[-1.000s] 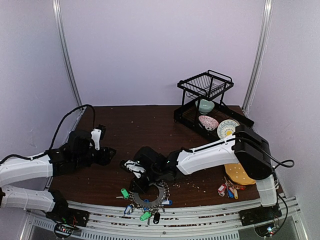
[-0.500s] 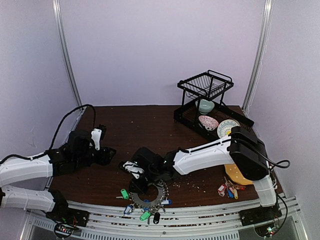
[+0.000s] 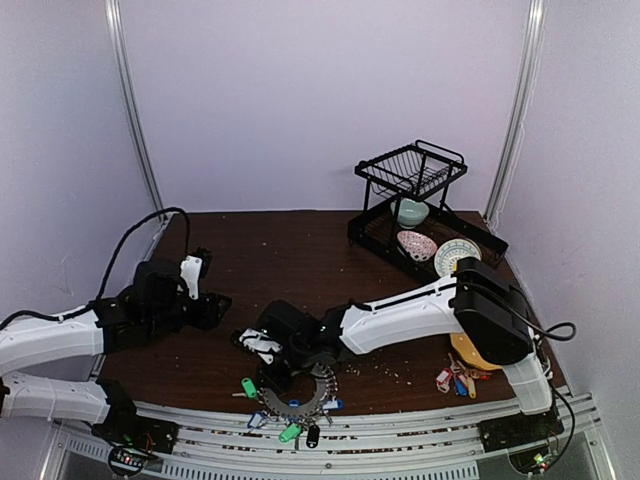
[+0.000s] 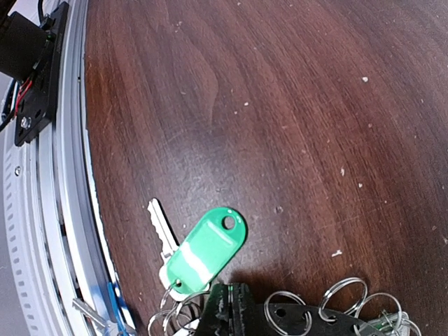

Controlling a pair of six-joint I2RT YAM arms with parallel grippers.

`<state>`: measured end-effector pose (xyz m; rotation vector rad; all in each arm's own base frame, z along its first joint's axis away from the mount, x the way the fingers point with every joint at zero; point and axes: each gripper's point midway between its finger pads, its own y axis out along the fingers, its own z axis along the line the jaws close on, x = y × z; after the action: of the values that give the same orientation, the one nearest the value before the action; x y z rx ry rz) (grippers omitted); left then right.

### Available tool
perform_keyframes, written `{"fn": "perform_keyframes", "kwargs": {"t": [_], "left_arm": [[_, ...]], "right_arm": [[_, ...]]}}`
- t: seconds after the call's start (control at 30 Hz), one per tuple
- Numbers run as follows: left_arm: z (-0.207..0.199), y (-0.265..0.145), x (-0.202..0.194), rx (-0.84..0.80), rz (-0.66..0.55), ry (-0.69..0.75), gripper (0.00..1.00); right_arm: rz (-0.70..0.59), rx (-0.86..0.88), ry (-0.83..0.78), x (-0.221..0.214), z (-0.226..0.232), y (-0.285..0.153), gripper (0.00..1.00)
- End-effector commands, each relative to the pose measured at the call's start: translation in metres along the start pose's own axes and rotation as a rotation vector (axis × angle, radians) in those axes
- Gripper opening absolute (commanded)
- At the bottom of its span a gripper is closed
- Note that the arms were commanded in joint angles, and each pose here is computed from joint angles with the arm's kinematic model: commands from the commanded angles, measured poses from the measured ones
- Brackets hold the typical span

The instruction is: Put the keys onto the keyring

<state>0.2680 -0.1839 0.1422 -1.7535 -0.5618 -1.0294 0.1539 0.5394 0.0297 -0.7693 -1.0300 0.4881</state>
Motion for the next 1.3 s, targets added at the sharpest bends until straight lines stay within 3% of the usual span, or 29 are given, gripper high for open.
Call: {"fn": "perform_keyframes", "kwargs": {"t": [0.0,0.2,0.3,0.5,0.8,0.97,1.1,1.27], "left_arm": [[-0.004,-0.006,0.020,-0.018,-0.071,0.013,0.48],[-0.044,-0.037,0.059,-0.246,-0.246,0.123,0.42],[-0.074,-0.064,0.076,-0.422,-0.368,0.186,0.31],[-0.134,-0.130,0.103,-0.715,-0.601,0.428,0.25],[-0.183,-0.183,0.118,-0.869,-0.805,0.663,0.25],[-0.188,-0.180,0.108,-0.881,-0.790,0.700,0.26],[-0.183,-0.163,0.104,-0.822,-0.745,0.713,0.34],[-0.193,-0.152,0.085,-0.899,-0.667,0.744,0.36]], "right_arm": [[-0.060,-0.004,-0.059,0.035,0.010,-0.040,0.00],[-0.397,0.003,-0.189,0.109,0.033,-0.152,0.00],[-0.567,0.007,-0.270,0.123,0.045,-0.203,0.00],[-0.890,0.074,-0.396,0.131,0.070,-0.284,0.00],[-1.073,0.132,-0.469,0.136,0.088,-0.330,0.00],[-1.074,0.151,-0.453,0.137,0.090,-0.334,0.00],[-1.055,0.178,-0.476,0.133,0.095,-0.334,0.00],[-1.067,0.179,-0.498,0.135,0.098,-0.336,0.00]]}}
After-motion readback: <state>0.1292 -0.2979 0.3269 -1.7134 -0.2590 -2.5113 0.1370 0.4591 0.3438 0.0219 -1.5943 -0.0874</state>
